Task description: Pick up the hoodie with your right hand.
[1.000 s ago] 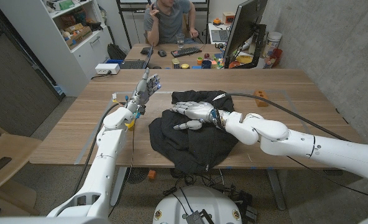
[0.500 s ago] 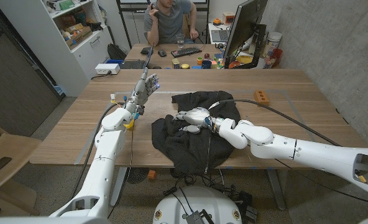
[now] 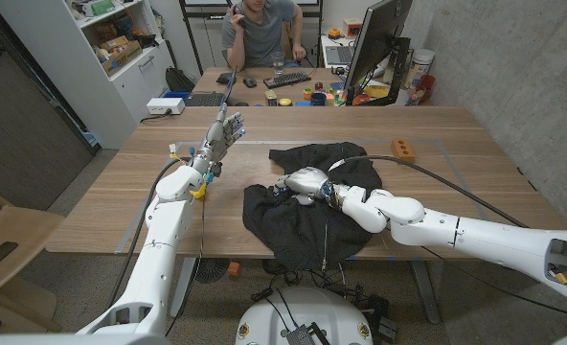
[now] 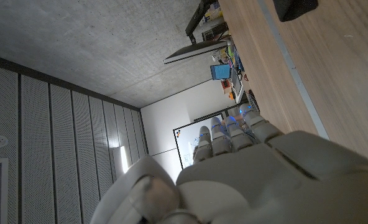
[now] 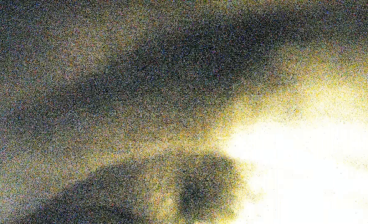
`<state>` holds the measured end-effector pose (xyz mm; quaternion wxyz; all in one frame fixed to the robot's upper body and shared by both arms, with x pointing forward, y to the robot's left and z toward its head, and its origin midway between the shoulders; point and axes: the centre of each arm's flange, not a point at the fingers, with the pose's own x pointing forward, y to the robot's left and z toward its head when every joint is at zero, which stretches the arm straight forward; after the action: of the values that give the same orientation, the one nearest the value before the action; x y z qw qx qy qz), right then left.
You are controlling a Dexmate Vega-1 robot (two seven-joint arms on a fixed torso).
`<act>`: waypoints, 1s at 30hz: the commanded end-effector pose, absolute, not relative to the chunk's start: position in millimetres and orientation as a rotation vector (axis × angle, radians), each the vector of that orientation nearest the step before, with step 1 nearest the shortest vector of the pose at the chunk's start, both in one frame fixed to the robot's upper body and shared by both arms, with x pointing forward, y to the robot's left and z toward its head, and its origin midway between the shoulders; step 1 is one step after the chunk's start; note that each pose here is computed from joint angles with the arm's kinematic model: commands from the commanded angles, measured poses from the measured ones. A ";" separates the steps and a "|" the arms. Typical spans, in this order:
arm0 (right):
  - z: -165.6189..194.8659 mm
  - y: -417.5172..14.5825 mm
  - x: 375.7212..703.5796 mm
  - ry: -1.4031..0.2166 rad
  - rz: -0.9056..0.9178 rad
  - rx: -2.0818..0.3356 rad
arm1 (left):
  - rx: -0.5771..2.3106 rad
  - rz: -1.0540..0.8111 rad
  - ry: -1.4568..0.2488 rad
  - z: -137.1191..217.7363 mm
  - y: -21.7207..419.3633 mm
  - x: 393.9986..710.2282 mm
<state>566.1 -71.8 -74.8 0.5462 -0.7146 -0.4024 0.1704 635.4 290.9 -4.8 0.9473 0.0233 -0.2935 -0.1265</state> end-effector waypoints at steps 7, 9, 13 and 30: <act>-2.7 -91.9 555.7 -1.050 0.379 -1.636 | 0.041 -0.253 -0.599 -4.8 291.8 637.8; 10.7 -96.6 550.5 -1.064 0.345 -1.655 | 0.036 -0.253 -0.597 -5.8 292.0 638.2; 35.4 -107.3 542.4 -1.073 0.307 -1.672 | 0.034 -0.253 -0.598 -7.0 292.7 638.3; 100.0 -128.1 511.5 -1.152 0.169 -1.752 | 0.029 -0.250 -0.601 -7.3 293.9 638.8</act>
<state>535.7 -116.6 55.1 0.5254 -0.7102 -0.4553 0.1105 638.1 293.7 -6.8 0.9471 0.0159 -0.2959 -0.1230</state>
